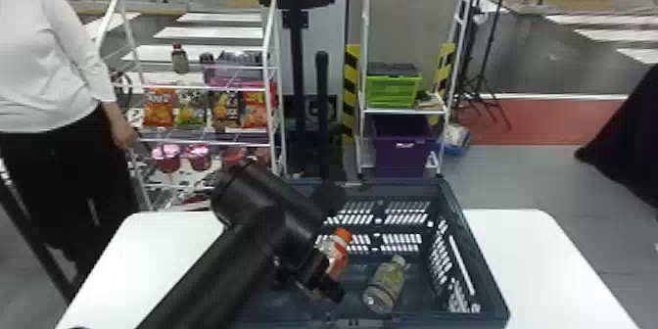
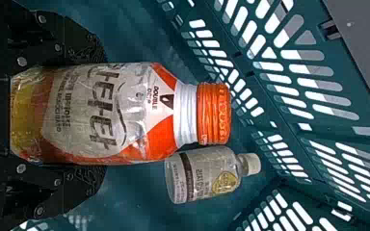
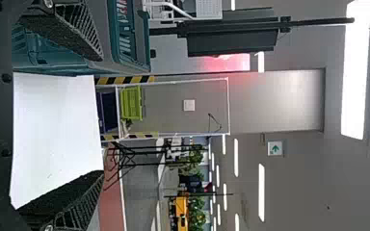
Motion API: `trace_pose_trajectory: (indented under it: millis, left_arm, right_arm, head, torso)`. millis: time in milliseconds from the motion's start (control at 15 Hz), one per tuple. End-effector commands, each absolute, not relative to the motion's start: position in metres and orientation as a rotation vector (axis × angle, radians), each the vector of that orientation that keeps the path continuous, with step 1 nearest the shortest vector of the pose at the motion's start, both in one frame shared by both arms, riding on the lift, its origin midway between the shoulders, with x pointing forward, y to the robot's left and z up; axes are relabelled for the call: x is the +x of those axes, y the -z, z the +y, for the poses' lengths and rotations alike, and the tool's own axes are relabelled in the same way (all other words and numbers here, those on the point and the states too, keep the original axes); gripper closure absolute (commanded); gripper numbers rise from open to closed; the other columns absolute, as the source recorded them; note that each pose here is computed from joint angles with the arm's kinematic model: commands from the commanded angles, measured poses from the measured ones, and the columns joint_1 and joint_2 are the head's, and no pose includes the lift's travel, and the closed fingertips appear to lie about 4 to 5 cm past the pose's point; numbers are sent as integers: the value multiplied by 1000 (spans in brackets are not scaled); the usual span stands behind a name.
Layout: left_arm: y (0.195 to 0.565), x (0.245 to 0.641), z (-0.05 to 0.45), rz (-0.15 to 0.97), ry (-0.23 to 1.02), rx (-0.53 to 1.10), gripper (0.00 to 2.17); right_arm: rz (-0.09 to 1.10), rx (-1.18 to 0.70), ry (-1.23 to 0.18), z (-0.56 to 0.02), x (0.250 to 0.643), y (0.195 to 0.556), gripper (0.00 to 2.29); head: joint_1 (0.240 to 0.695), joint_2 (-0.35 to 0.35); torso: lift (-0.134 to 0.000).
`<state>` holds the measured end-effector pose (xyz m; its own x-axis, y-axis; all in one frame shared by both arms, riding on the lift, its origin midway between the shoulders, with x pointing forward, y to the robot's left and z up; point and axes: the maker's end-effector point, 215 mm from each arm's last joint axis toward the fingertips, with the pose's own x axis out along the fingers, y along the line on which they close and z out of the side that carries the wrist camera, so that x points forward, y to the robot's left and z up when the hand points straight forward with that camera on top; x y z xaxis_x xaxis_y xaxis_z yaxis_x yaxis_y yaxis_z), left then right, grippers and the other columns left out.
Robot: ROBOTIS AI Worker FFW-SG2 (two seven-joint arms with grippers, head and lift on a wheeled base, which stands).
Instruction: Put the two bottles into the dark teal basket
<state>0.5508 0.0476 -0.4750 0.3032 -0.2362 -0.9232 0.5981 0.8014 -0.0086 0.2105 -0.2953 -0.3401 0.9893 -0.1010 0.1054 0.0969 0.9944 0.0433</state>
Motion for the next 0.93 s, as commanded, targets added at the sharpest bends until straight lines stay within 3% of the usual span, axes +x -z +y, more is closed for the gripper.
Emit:
trace_pose_trajectory:
  millis: [0, 133, 200, 533, 867]
  left_arm:
    - [469, 549, 36, 1113, 588, 359, 741]
    - [465, 549, 36, 1102, 582, 368, 269]
    - [464, 548, 36, 1102, 579, 357, 211]
    - [444, 553, 33, 1023, 570, 301, 198]
    - [378, 567, 39, 827, 526, 192, 194]
  right_arm:
    - [-106, 38, 101, -296, 210, 341, 39]
    - [-106, 38, 102, -296, 211, 342, 39]
    - [-108, 39, 102, -296, 211, 342, 36]
    - [-110, 42, 94, -295, 210, 343, 39]
    - [-125, 25, 92, -306, 209, 339, 39]
  head:
    - [499, 0]
    - [499, 0]
    - [499, 0]
    - [499, 0]
    - [499, 0]
  torso:
    - [0]
    - [0]
    - [0]
    - [0]
    - [0]
